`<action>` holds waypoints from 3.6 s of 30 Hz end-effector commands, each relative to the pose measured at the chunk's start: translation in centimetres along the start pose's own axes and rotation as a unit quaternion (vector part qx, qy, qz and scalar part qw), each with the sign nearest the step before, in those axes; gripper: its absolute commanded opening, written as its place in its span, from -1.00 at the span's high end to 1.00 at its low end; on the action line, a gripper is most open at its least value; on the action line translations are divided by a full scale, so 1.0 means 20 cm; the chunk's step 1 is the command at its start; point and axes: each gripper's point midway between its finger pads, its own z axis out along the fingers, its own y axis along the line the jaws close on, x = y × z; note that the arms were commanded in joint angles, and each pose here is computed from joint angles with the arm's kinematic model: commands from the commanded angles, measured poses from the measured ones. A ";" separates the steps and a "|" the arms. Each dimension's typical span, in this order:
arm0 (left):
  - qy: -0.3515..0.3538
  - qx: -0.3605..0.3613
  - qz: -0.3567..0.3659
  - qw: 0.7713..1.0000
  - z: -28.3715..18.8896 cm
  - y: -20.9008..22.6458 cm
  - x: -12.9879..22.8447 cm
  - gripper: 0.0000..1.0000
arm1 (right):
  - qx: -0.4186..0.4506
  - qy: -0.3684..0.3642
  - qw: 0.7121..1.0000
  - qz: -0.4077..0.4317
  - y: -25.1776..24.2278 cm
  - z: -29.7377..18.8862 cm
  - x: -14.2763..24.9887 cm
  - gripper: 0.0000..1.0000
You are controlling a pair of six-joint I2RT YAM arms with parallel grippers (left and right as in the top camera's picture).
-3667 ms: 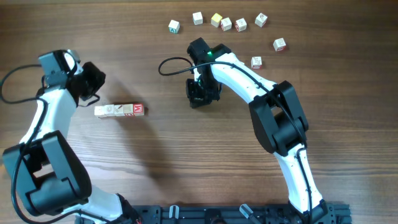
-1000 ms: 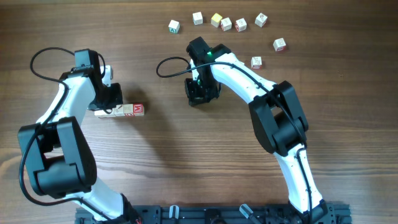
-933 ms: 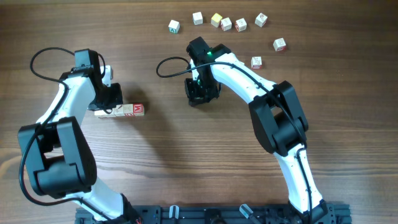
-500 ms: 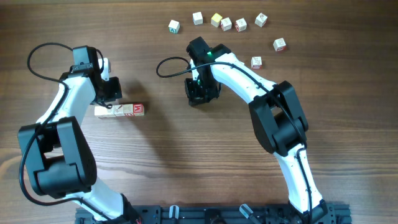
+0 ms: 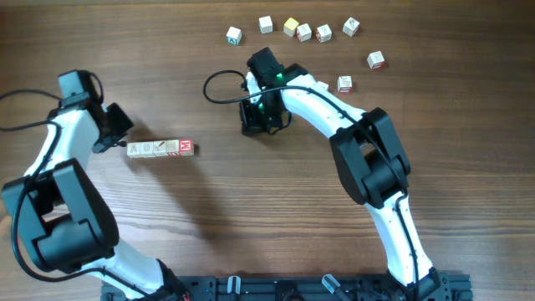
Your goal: Form a horizontal line
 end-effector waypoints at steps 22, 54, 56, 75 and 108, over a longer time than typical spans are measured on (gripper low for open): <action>-0.006 -0.029 -0.097 0.995 0.00 0.32 -0.09 0.92 | -0.111 0.040 0.993 0.030 0.47 0.22 0.16 0.91; -0.002 -0.031 -0.093 0.995 0.00 0.32 -0.08 0.92 | -0.115 0.041 0.991 0.055 0.42 0.32 0.14 0.91; -0.002 -0.031 -0.093 0.995 0.00 0.32 -0.08 0.92 | -0.127 0.043 0.990 0.050 0.45 0.31 0.14 0.92; -0.002 -0.031 -0.093 0.995 0.00 0.32 -0.08 0.91 | -0.133 0.040 0.988 0.066 0.46 0.31 0.13 0.92; -0.003 -0.030 -0.093 0.995 0.00 0.32 -0.08 0.92 | -0.053 0.005 0.995 0.089 0.26 0.31 0.07 0.91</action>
